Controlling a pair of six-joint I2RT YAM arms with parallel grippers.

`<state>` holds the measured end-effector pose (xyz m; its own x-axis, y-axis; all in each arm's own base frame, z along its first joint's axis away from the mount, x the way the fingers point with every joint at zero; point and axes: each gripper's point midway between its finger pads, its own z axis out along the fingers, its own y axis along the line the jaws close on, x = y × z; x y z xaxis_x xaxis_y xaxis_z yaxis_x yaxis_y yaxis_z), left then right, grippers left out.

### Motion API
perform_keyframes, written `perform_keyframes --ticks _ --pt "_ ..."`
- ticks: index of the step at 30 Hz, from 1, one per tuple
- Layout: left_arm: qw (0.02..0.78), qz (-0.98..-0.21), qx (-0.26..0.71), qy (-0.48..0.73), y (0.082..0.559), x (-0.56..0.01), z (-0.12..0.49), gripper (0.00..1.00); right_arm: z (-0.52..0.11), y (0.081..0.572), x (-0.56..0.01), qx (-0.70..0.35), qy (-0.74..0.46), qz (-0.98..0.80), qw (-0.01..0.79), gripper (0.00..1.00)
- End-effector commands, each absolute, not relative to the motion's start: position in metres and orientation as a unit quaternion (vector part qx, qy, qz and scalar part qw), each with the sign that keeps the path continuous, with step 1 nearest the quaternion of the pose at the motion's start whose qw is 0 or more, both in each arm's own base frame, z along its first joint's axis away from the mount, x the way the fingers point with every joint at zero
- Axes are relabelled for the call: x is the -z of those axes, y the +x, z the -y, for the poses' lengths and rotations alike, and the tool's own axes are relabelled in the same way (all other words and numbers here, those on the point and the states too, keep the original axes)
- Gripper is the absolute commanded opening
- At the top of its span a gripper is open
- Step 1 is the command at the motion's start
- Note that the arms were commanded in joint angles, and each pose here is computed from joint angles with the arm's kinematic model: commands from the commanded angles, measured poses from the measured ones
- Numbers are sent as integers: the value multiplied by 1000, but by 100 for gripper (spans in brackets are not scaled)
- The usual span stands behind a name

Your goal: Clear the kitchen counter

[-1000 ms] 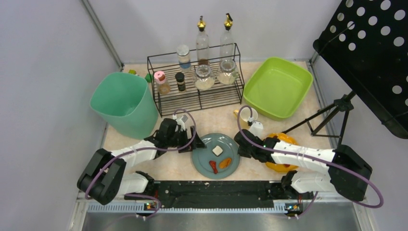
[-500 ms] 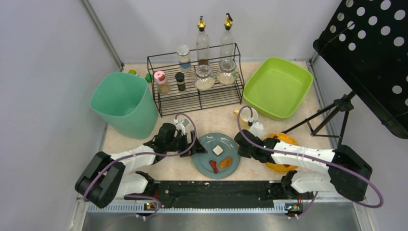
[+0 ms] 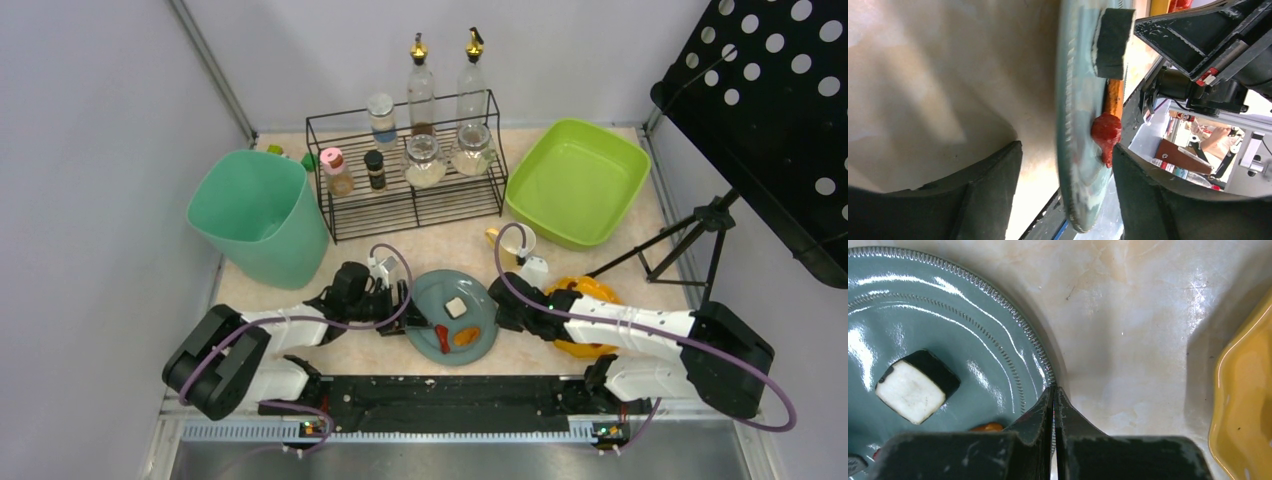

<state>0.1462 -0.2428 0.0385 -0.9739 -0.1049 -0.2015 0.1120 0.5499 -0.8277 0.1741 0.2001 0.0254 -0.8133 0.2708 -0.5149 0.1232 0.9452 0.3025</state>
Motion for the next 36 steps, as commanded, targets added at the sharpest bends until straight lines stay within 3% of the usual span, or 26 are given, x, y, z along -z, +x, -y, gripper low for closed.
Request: perform_keyframes --ticks 1,10,18,20,29,36 --pt "27 -923 382 -43 105 17 211 68 -193 147 -6 -116 83 -961 238 0" --pt "24 -923 381 -49 109 25 213 34 -193 147 -8 -118 81 -960 240 1" --pt "32 -925 375 -50 113 29 212 15 -195 149 -13 -124 82 -958 245 3" --pt "35 -925 374 -53 114 29 212 1 -195 149 -15 -125 83 -958 246 4" --pt "74 -906 415 -48 131 6 225 0 -195 152 -32 -128 83 -954 257 17" --pt "109 -879 462 -49 144 -26 230 0 -189 153 -46 -129 88 -950 269 20"
